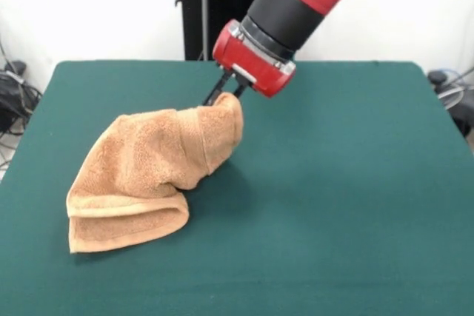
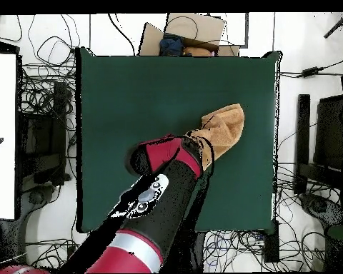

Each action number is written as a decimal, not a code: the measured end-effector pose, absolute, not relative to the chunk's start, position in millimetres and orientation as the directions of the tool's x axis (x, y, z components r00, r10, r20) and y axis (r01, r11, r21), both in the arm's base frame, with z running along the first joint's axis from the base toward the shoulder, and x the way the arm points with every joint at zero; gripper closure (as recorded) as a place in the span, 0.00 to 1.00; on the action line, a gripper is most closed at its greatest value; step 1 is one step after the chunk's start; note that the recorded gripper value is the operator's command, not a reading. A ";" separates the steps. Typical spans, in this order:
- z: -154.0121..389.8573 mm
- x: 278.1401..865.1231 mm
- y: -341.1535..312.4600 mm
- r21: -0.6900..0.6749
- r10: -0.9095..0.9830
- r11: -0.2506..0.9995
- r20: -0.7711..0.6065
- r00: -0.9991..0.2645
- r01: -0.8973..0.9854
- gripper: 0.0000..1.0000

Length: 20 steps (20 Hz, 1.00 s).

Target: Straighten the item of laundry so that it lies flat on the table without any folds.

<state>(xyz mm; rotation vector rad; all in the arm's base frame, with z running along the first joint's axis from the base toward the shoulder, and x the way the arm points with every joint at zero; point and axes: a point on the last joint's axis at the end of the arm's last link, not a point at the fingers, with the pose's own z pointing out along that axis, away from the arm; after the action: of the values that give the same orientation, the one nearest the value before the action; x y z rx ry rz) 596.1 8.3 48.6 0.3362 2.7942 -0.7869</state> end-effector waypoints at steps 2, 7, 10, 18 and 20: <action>43.0 595.6 9.8 -0.477 0.159 0.834 -0.273 -0.949 0.277 1.00; 20.2 590.9 18.0 -0.466 0.162 0.841 -0.269 -0.950 0.275 1.00; 10.2 585.6 21.4 -0.471 0.160 0.841 -0.253 -0.954 0.266 1.00; -3.6 589.3 28.8 -0.458 0.146 0.853 -0.249 -0.957 0.250 1.00; -3.7 595.0 30.7 -0.458 0.136 0.855 -0.257 -0.957 0.244 1.00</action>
<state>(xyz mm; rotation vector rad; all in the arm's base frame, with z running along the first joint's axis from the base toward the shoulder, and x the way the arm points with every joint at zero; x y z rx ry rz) 595.0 30.7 -3.7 0.2919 2.8151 -0.7367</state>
